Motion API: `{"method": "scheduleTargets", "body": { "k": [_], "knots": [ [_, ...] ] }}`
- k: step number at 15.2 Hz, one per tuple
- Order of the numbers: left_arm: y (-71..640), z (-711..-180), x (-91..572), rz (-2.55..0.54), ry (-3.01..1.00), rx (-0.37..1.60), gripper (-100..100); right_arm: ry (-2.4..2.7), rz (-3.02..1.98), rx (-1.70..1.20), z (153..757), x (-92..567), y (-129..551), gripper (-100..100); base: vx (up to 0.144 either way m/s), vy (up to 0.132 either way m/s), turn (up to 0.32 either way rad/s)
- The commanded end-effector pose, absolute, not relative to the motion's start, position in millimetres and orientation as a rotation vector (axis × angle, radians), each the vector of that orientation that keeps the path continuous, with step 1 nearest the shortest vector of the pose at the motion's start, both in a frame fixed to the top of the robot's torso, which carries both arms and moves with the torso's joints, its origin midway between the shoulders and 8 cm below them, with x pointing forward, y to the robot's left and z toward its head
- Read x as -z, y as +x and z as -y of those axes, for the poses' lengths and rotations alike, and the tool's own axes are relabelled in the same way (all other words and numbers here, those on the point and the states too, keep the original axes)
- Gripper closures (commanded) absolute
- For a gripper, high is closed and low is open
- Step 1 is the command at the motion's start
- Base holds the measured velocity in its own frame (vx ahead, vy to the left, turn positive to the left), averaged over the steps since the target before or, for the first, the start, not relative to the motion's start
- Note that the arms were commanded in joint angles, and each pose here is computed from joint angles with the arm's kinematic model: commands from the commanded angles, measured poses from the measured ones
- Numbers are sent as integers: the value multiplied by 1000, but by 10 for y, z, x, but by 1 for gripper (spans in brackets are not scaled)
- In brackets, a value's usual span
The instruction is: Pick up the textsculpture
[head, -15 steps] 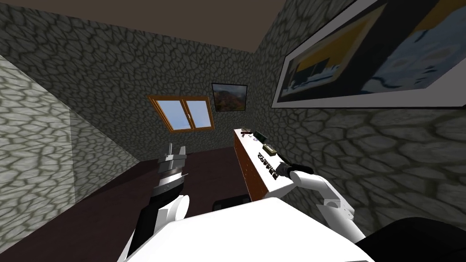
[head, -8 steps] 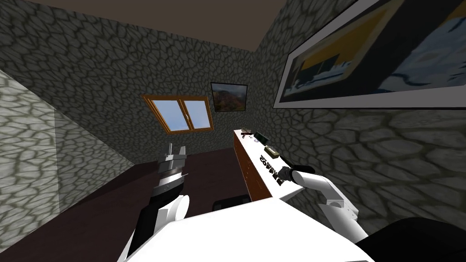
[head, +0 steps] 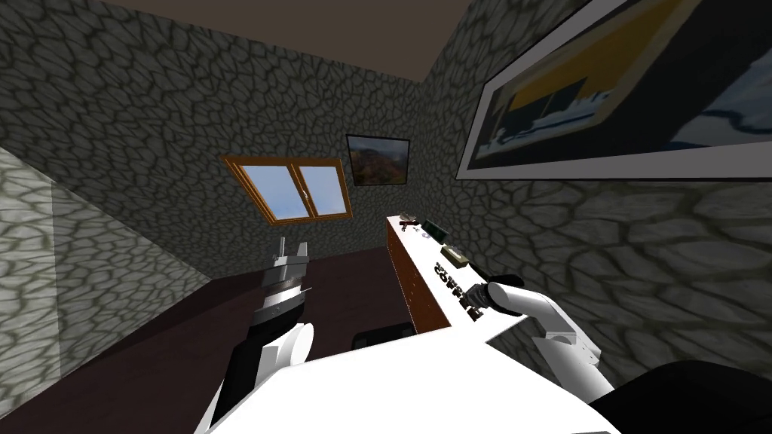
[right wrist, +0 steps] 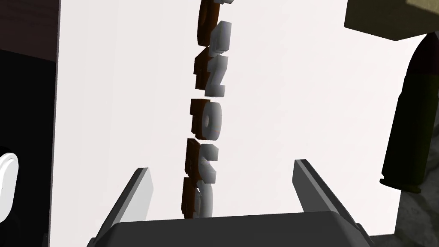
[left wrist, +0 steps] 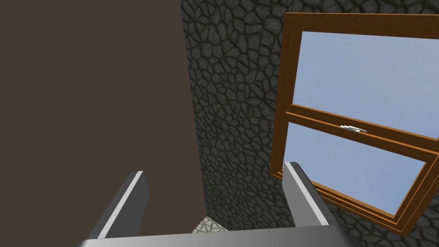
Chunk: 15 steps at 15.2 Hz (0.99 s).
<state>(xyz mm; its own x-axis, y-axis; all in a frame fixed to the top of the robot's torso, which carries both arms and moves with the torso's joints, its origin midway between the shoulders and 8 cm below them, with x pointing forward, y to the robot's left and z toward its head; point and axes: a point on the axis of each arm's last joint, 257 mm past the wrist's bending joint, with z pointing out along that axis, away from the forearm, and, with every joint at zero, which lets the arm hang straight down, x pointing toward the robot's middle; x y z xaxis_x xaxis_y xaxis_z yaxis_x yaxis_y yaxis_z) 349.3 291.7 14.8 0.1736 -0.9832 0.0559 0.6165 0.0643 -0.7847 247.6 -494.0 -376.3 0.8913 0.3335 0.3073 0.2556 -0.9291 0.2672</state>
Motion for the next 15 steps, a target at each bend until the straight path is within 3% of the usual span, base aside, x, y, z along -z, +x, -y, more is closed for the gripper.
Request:
{"method": "scheduleTargets", "body": {
  "k": [1,15],
  "knots": [
    [3493,-2917,-148,-587,-787,1318,0,2888,-414,-471,4919,3805,2363,-100,154,18,-37],
    [3493,-2917,-149,-587,-787,1318,0,3110,-226,-233,4768,3944,1828,-100,113,-4,-25]
  ]
}}
